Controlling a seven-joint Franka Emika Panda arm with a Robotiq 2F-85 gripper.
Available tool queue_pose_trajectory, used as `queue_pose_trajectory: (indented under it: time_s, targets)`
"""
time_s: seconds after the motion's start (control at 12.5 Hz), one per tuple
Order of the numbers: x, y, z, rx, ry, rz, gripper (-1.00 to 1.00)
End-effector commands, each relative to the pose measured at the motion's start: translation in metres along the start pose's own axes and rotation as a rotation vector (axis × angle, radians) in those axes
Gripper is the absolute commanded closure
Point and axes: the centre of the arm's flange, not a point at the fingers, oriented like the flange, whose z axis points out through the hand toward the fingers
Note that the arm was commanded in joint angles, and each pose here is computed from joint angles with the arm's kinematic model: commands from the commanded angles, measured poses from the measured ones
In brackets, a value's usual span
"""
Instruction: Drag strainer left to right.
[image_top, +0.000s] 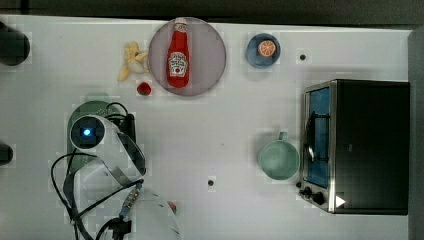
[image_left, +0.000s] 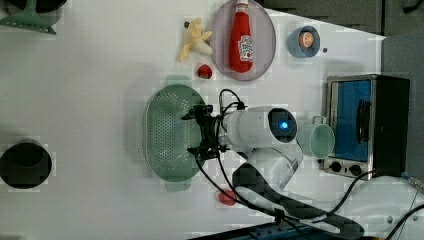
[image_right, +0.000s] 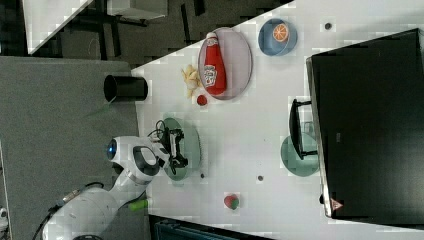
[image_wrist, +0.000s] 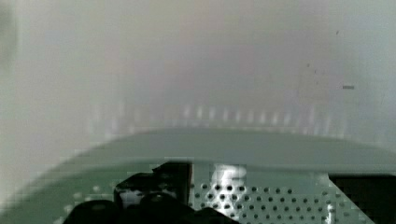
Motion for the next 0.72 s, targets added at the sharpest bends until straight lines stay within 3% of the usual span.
queue_pose_trajectory:
  time_s: [0.08,0.72]
  targets:
    - [0.023,-0.012,-0.012,0.017,0.021,0.099,-1.00]
    - [0.101,0.001,-0.024,0.017,0.079,0.118,-1.00]
